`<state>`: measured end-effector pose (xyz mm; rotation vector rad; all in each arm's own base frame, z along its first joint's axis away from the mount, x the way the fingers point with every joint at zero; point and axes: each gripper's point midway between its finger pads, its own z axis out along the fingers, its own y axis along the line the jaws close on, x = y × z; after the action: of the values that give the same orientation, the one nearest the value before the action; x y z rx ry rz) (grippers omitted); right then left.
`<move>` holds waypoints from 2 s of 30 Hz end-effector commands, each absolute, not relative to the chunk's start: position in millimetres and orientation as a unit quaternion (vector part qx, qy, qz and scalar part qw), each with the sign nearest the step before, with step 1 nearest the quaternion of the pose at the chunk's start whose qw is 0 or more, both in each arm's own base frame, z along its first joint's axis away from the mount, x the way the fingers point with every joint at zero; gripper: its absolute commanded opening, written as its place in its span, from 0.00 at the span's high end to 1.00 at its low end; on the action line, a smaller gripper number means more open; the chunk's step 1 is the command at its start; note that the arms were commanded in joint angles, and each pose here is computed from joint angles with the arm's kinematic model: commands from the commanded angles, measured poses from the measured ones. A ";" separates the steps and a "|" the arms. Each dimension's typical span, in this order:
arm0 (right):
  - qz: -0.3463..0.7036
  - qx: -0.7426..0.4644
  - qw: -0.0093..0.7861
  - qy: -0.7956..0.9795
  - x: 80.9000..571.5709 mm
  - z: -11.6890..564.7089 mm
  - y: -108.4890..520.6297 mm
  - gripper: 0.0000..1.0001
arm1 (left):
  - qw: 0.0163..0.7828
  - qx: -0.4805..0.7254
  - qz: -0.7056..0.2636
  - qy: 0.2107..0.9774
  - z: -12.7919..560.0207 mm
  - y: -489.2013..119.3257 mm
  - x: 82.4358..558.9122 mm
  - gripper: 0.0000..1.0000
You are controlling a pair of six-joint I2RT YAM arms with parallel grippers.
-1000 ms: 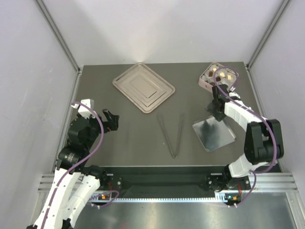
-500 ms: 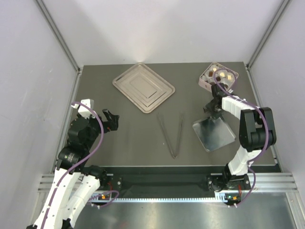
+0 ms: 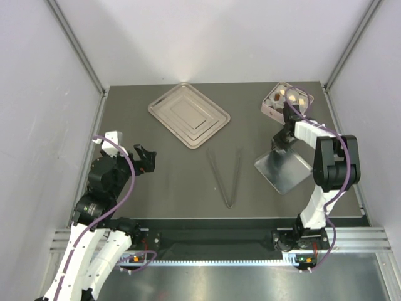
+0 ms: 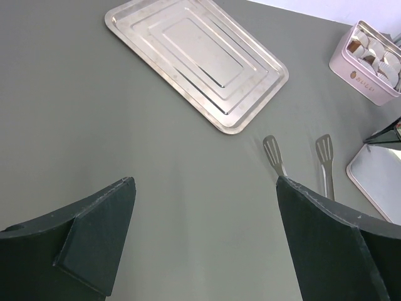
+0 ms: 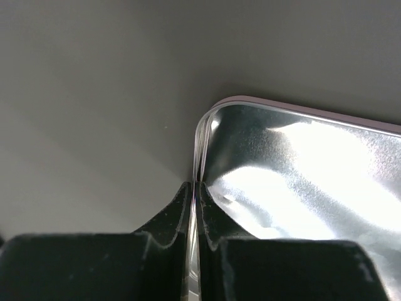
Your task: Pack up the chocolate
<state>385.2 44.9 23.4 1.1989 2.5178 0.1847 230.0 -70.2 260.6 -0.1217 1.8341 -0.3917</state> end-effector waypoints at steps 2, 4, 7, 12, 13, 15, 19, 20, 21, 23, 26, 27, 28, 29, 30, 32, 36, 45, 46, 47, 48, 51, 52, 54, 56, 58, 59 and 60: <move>0.098 0.351 0.240 0.900 406.2 77.9 41.9 1.00 | 0.607 -0.052 -0.175 0.773 270.3 -71.9 233.5 0.01; 0.120 0.328 0.266 0.898 409.3 102.7 46.4 1.00 | 0.605 -0.050 -0.177 0.775 269.2 -73.7 233.3 0.01; 0.163 0.288 0.313 0.890 408.2 145.9 56.3 1.00 | 0.600 -0.045 -0.186 0.777 268.3 -77.9 233.5 0.01; 0.231 0.240 0.365 0.869 396.2 209.9 75.0 1.00 | 0.575 -0.021 -0.242 0.781 271.2 -102.2 231.8 0.02; 0.248 0.228 0.373 0.865 394.9 221.6 80.1 1.00 | 0.574 -0.016 -0.256 0.778 277.4 -107.3 231.0 0.03; 0.290 0.196 0.394 0.850 389.9 249.8 95.1 1.00 | 0.560 -0.017 -0.298 0.773 285.7 -121.7 231.5 0.03; 0.380 0.127 0.432 0.808 378.9 300.2 126.2 1.00 | 0.533 0.015 -0.389 0.751 310.1 -156.4 231.3 0.03; 0.404 0.117 0.441 0.793 373.3 315.4 132.6 1.00 | 0.508 0.023 -0.412 0.756 307.7 -167.4 232.7 0.04; 0.435 0.091 0.439 0.781 366.0 326.8 144.7 1.00 | 0.510 0.031 -0.426 0.746 315.8 -173.1 236.2 0.04; 0.483 0.059 0.463 0.741 357.5 357.2 158.0 1.00 | 0.479 0.042 -0.465 0.743 319.4 -189.0 239.1 0.05; 0.559 0.006 0.473 0.681 337.7 395.9 179.6 1.00 | 0.463 0.050 -0.528 0.710 339.1 -208.2 245.9 0.05; 0.578 -0.015 0.470 0.666 325.9 407.0 187.9 1.00 | 0.455 0.067 -0.552 0.695 346.9 -215.1 242.5 0.05; 0.591 -0.029 0.474 0.653 320.0 416.8 192.2 1.00 | 0.448 0.070 -0.566 0.688 348.2 -219.1 243.6 0.05; 0.609 -0.046 0.479 0.631 311.0 433.5 196.5 1.00 | 0.449 0.075 -0.590 0.667 359.4 -225.0 248.8 0.05; 0.625 -0.067 0.473 0.618 300.3 442.5 203.3 1.00 | 0.437 0.087 -0.606 0.659 361.4 -229.9 246.7 0.05; 0.667 -0.095 0.465 0.574 279.7 469.2 209.9 1.00 | 0.434 0.099 -0.639 0.628 373.1 -237.7 253.4 0.05; 0.735 -0.135 0.442 0.496 245.8 504.7 212.8 1.00 | 0.423 0.133 -0.655 0.611 379.1 -250.0 269.9 0.06; 0.791 -0.190 0.392 0.428 203.6 531.7 226.8 1.00 | 0.411 0.216 -0.714 0.525 401.5 -273.4 286.8 0.07; 0.792 -0.205 0.397 0.416 196.6 535.9 225.7 1.00 | 0.388 0.206 -0.728 0.527 395.7 -278.2 292.2 0.07; 0.798 -0.204 0.389 0.413 195.6 536.9 226.7 1.00 | 0.380 0.219 -0.736 0.516 398.4 -283.7 286.7 0.07; 0.802 -0.205 0.385 0.407 193.7 539.9 226.3 1.00 | 0.370 0.232 -0.748 0.501 402.3 -289.8 283.5 0.07; 0.810 -0.210 0.381 0.393 189.8 544.6 225.1 1.00 | 0.361 0.259 -0.759 0.477 411.1 -300.7 276.4 0.07; 0.814 -0.212 0.378 0.388 187.6 545.7 224.4 1.00 | 0.355 0.264 -0.762 0.474 408.8 -305.1 276.0 0.07; 0.819 -0.213 0.373 0.381 188.2 546.9 225.3 1.00 | 0.344 0.276 -0.765 0.469 409.4 -315.7 271.7 0.07; 0.821 -0.215 0.368 0.378 186.8 547.6 225.9 1.00 | 0.340 0.281 -0.765 0.469 404.9 -322.7 272.5 0.07; 0.821 -0.215 0.370 0.377 187.7 548.0 226.0 1.00 | 0.335 0.277 -0.771 0.465 404.8 -324.6 273.3 0.07; 0.821 -0.213 0.369 0.379 190.1 546.3 226.7 1.00 | 0.347 0.287 -0.775 0.444 409.9 -321.5 268.1 0.06; 0.822 -0.212 0.368 0.379 191.1 545.0 227.3 1.00 | 0.344 0.285 -0.780 0.438 408.4 -321.7 269.5 0.06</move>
<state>228.5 237.7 516.8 -0.3590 1.2096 2.1499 294.3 -335.3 374.9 0.5412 1.4587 -2.0733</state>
